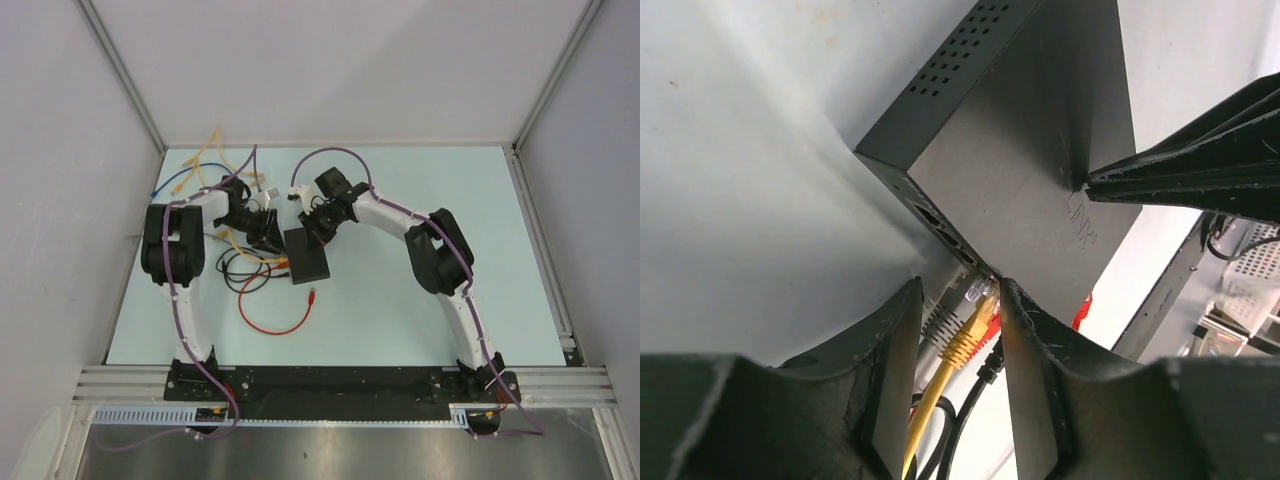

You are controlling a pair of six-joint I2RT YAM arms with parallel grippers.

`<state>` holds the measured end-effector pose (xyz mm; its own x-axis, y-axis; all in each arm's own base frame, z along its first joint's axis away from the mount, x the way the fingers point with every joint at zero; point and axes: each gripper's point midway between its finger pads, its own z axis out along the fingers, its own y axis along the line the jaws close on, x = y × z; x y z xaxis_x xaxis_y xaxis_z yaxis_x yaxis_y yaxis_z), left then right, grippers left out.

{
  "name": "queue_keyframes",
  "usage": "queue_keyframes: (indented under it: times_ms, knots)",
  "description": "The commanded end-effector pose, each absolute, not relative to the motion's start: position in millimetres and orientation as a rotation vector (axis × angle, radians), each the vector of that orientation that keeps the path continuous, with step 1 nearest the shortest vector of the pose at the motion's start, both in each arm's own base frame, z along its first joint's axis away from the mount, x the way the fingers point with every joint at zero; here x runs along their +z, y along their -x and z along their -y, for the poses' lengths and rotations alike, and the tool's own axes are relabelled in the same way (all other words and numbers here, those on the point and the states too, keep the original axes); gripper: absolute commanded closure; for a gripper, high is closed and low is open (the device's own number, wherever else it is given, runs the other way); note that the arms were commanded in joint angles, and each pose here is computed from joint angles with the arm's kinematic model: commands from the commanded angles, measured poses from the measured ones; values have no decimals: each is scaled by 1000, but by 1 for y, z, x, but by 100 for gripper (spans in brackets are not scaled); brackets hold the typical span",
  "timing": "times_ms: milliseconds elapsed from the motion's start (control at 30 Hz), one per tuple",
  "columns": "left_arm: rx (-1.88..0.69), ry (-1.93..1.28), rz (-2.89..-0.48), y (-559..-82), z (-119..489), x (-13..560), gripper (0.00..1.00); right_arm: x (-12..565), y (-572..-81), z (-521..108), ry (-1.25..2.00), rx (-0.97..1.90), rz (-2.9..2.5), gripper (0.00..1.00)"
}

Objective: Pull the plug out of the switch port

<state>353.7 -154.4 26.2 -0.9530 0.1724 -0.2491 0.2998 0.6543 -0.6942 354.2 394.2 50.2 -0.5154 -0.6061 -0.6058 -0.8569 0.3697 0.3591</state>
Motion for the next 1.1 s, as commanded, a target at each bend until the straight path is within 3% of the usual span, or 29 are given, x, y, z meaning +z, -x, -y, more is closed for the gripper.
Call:
queue_keyframes:
  times_ms: [0, 367, 567, 667, 700, 767, 1067]
  knots:
    - [-1235, -476, -2692, -348, 162, 20, 58, 53, -359, -398, 1263, 891, -2253, 100]
    - [-1212, -584, -2683, -343, 158, 12, 65, 52, -361, -396, 1256, 866, -2256, 100]
    - [-1236, -575, -2670, -348, 161, 12, 74, 52, -362, -396, 1251, 859, -2259, 100]
    - [-1257, -541, -2674, -350, 164, 13, 82, 50, -362, -395, 1251, 855, -2265, 100]
    - [-1266, -532, -2676, -350, 164, 13, 92, 51, -362, -395, 1250, 853, -2262, 100]
    - [-1278, -528, -2669, -354, 167, 16, 99, 51, -363, -394, 1248, 851, -2263, 100]
    - [-1181, -682, -2627, -380, 161, 27, 100, 50, -364, -394, 1240, 848, -2267, 100]
